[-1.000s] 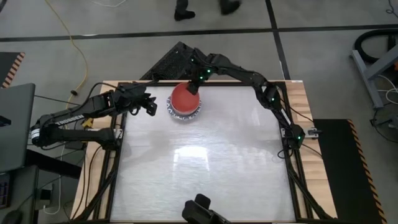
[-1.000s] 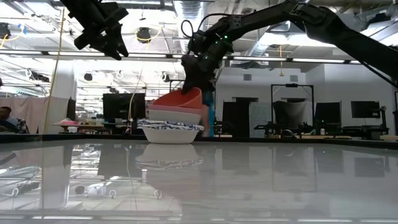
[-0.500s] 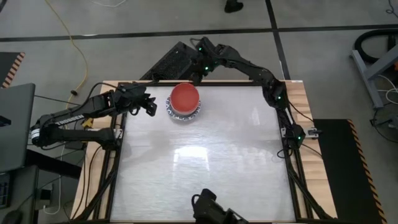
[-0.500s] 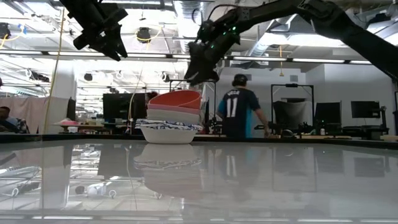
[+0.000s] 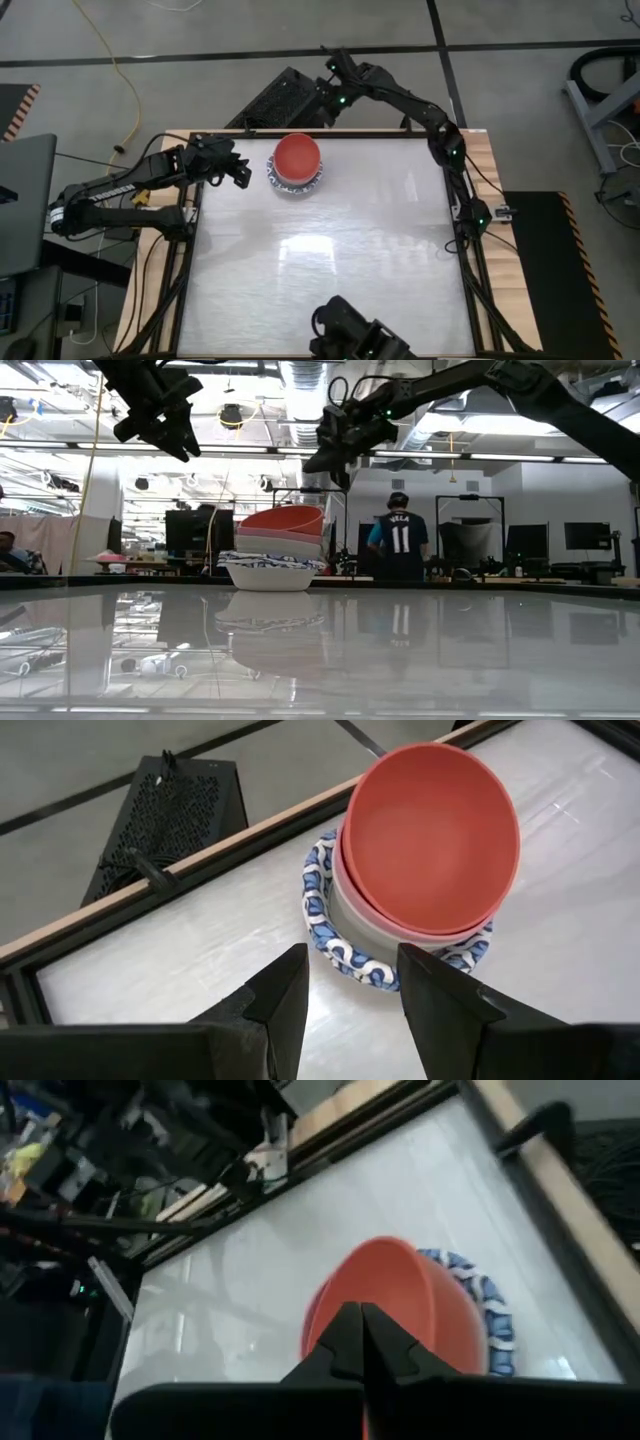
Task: Nest bowls inside each other
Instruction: Stack the orange bowl on top of the pink bowl
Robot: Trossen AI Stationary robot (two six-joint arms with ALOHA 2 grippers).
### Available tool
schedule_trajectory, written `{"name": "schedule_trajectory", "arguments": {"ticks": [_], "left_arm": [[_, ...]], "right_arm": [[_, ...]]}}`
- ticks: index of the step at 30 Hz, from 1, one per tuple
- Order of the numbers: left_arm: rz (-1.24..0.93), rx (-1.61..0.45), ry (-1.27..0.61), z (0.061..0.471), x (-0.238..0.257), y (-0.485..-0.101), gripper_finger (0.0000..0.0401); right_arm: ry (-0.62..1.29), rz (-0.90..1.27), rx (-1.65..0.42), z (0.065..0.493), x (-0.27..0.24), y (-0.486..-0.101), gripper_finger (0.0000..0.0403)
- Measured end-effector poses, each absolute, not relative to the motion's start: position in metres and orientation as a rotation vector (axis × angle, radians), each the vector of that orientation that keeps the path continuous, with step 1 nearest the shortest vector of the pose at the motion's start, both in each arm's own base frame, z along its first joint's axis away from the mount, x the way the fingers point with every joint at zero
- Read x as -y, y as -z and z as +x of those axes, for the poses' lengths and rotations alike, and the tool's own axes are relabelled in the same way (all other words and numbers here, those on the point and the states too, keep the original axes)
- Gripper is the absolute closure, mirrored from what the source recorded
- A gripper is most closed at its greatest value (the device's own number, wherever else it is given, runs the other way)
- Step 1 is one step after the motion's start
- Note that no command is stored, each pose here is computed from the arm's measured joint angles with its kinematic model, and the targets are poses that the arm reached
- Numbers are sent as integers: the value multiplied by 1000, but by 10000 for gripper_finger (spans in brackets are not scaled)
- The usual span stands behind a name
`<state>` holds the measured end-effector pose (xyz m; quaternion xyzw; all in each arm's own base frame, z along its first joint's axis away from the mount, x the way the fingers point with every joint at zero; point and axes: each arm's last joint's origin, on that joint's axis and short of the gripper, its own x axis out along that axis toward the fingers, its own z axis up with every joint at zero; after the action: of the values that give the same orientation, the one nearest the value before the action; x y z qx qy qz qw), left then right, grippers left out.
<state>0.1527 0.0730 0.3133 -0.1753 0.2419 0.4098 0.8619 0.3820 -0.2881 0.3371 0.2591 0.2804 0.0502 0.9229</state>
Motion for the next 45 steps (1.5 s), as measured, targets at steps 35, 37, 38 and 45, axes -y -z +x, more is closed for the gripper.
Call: {"name": "schedule_trajectory", "arguments": {"ticks": [35,37,38,45], "left_arm": [[-371,-504,-859,153,-73,-313,259],[-371,-504,-859,153,-73,-313,259],[-370,-504,-860,153,-73,-313,259],[-372,-504,-859,153,-73,-313,259]], "right_arm": [[-183,563,-574,399,287,-246,402],[-183,557,-569,399,287,-246,402],[-182,557,-567,400,287,-246,402],[-134,539,-584,399,289,-242,402]]}}
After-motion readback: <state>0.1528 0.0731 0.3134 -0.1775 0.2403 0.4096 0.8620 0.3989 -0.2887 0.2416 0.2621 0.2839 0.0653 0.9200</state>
